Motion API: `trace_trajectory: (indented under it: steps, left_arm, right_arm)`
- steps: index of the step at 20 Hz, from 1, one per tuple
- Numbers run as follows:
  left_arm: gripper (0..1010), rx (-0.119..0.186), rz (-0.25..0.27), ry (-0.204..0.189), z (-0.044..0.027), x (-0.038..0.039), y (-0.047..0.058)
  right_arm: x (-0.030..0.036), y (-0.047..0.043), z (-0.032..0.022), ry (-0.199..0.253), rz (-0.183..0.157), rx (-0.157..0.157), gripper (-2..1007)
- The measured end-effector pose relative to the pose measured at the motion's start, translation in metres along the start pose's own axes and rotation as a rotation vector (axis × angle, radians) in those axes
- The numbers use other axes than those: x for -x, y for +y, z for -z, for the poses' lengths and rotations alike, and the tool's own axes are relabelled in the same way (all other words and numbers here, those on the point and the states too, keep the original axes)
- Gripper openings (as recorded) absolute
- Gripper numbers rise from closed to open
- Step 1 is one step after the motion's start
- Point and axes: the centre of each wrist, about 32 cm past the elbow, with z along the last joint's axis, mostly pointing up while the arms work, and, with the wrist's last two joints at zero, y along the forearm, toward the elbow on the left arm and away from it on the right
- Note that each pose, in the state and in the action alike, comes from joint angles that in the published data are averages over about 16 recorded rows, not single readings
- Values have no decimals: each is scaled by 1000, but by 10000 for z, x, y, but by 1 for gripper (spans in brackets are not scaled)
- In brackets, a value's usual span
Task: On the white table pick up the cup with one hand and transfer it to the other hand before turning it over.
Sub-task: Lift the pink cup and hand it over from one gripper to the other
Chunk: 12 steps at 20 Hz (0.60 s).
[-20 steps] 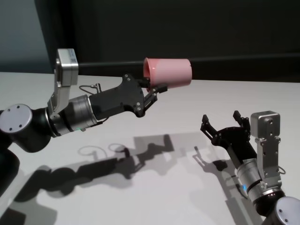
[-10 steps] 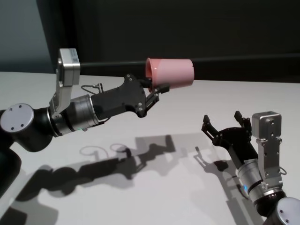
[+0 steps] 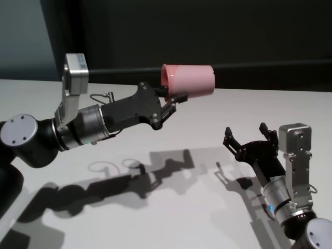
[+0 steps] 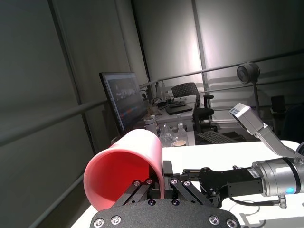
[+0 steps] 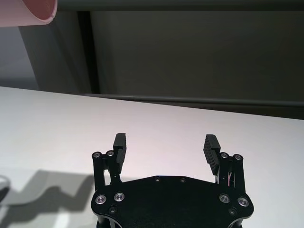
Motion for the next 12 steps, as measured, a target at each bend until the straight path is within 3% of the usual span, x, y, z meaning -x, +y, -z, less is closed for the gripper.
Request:
trace_trajectory:
  steps: [12]
  left_arm:
    - [52,1,0,1,-2,-3,-1]
  right_arm:
    - [-10,-3,1,6,0,0,1002]
